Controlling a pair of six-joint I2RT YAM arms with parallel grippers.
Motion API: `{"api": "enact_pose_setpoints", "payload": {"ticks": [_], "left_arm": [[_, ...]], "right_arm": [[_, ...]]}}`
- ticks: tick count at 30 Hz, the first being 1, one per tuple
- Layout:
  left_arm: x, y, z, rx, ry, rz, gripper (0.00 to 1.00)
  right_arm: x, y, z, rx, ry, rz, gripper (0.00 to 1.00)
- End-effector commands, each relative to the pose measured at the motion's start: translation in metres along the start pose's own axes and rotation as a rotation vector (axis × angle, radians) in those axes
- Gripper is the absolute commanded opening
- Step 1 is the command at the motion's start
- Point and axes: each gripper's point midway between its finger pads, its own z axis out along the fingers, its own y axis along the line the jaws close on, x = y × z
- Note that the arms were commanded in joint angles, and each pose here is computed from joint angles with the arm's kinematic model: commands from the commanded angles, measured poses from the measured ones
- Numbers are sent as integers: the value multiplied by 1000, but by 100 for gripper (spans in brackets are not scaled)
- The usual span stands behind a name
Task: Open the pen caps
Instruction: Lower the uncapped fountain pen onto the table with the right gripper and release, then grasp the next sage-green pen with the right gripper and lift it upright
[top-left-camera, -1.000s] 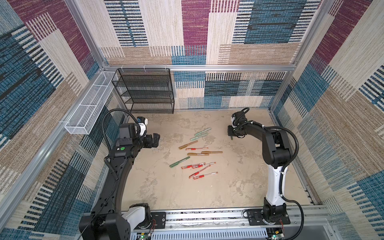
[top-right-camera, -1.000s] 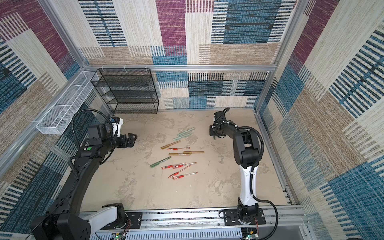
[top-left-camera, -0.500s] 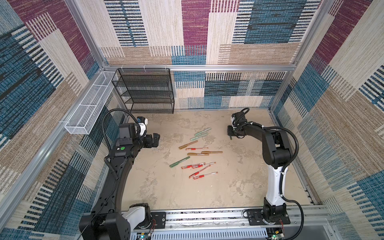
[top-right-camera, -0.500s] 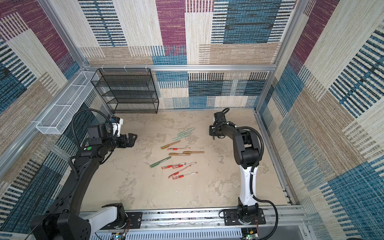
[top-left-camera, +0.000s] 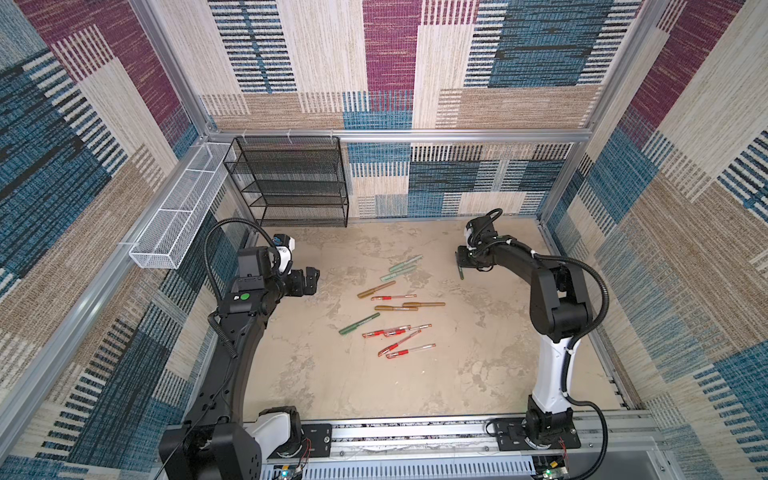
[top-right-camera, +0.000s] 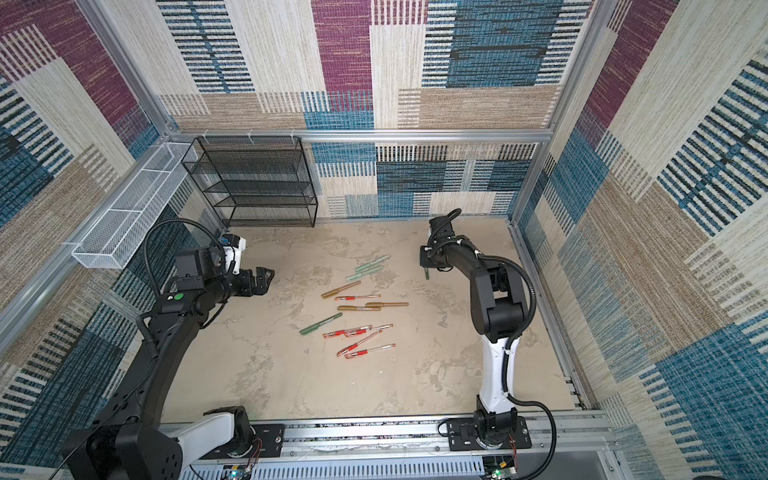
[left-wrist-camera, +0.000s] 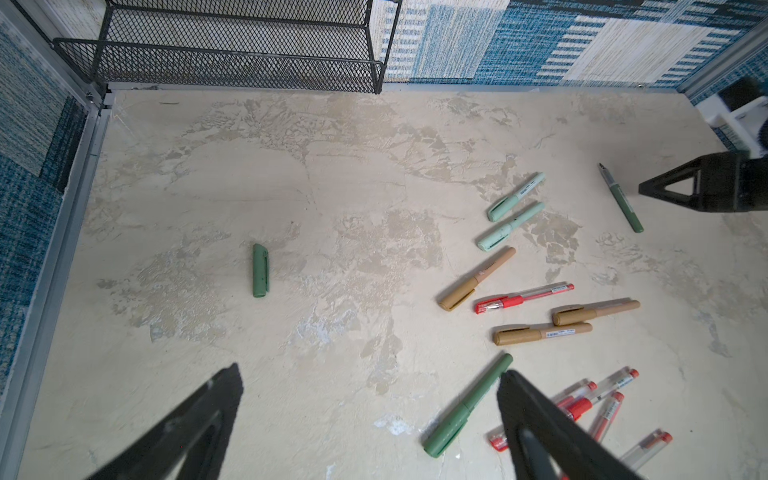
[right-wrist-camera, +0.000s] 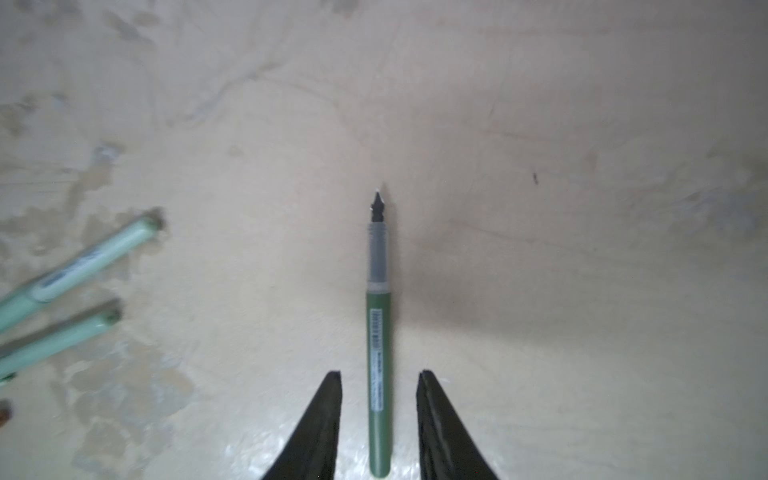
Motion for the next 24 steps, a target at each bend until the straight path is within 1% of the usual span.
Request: {"api": "enact_pose_setpoints", "payload": {"ticks": [1, 4, 6, 10, 13, 15, 21, 24], "left_arm": [[-2, 1, 1, 6, -9, -19, 100], [-1, 3, 2, -2, -6, -21, 100], [0, 6, 2, -6, -3, -28, 99], [0, 8, 3, -7, -3, -41, 100], [-1, 8, 2, -6, -10, -46, 99], [-1, 10, 2, -10, -11, -55, 99], [-2, 14, -1, -20, -19, -64, 99], [-2, 16, -2, -28, -22, -64, 100]], "right_arm": [[2, 28, -22, -64, 9, -39, 35], [15, 63, -38, -123, 6, -146, 39], [24, 90, -50, -188, -2, -222, 43], [34, 139, -75, -286, -53, -366, 50], [43, 173, -88, -310, -109, -519, 56], [54, 196, -93, -357, -118, -626, 57], [80, 250, -101, -505, -101, -802, 59], [102, 278, -100, -565, -65, -928, 59]]}}
